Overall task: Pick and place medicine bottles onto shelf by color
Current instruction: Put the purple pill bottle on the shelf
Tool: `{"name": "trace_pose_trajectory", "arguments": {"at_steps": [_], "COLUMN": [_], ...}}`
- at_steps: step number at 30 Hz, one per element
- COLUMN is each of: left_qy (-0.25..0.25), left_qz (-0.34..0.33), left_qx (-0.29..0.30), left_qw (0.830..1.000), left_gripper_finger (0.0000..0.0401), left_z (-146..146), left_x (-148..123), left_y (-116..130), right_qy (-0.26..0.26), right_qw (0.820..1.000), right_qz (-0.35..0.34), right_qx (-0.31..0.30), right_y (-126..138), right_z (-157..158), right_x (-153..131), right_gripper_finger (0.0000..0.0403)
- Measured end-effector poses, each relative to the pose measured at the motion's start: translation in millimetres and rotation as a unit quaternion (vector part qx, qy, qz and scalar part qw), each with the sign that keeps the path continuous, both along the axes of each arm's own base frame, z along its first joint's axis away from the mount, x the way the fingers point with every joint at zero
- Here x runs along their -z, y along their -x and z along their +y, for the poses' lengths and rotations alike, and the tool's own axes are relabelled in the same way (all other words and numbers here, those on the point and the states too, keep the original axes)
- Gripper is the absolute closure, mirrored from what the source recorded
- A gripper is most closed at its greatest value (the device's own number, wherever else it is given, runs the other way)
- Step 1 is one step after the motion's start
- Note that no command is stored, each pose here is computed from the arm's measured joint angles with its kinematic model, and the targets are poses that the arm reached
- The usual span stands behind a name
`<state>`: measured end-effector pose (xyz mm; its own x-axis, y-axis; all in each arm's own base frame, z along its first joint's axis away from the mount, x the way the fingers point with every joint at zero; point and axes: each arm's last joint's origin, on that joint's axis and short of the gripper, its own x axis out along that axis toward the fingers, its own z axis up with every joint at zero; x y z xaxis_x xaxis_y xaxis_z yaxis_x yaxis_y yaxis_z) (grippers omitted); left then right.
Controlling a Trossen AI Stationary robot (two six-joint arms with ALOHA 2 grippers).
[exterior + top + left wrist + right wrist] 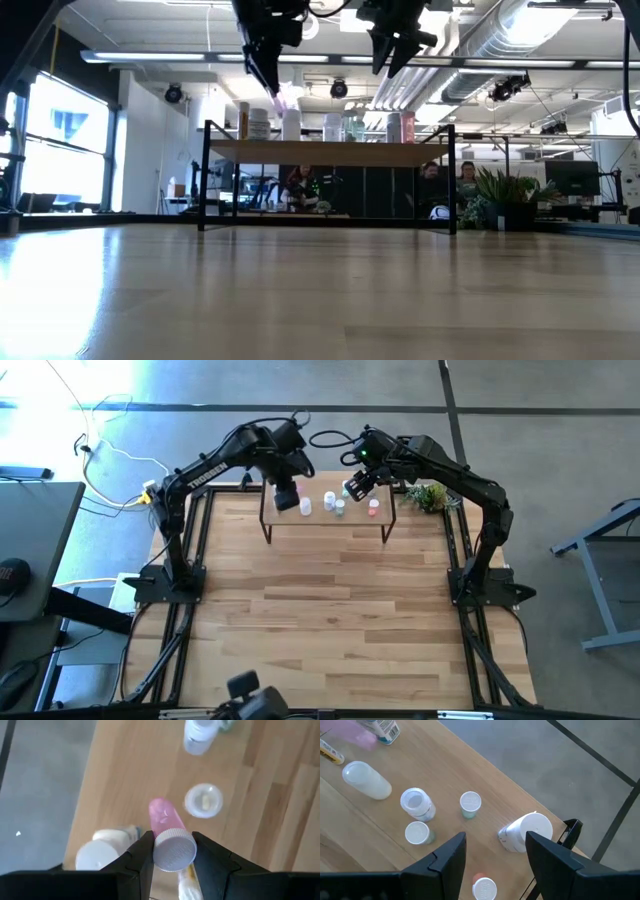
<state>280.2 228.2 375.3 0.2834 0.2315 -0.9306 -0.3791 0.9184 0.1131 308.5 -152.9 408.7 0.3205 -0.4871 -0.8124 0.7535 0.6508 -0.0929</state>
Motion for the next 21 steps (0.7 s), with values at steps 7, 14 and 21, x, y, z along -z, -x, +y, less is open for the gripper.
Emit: {"name": "trace_pose_trajectory", "arguments": {"at_steps": [7,14,21], "left_qy": [0.015,0.037,0.068], "left_qz": [0.041,0.053,0.078], "left_qx": [-0.018,-0.045,-0.047], "left_qw": [0.999,0.997,0.994], "left_gripper_finger": [0.0293,0.0293,0.0293], "left_z": [-7,-9,-6], "left_x": [9,11,28], "left_y": [1,4,-7], "right_qy": [0.0,0.0,0.0], "right_qw": [1.0,1.0,1.0], "right_qz": [0.0,0.0,0.0], "right_qx": [-0.001,-0.002,-0.002], "right_y": [0,0,0], "right_z": [1,1,1], "right_x": [0,0,0], "right_gripper_finger": [0.0206,0.0206,0.0206]}}
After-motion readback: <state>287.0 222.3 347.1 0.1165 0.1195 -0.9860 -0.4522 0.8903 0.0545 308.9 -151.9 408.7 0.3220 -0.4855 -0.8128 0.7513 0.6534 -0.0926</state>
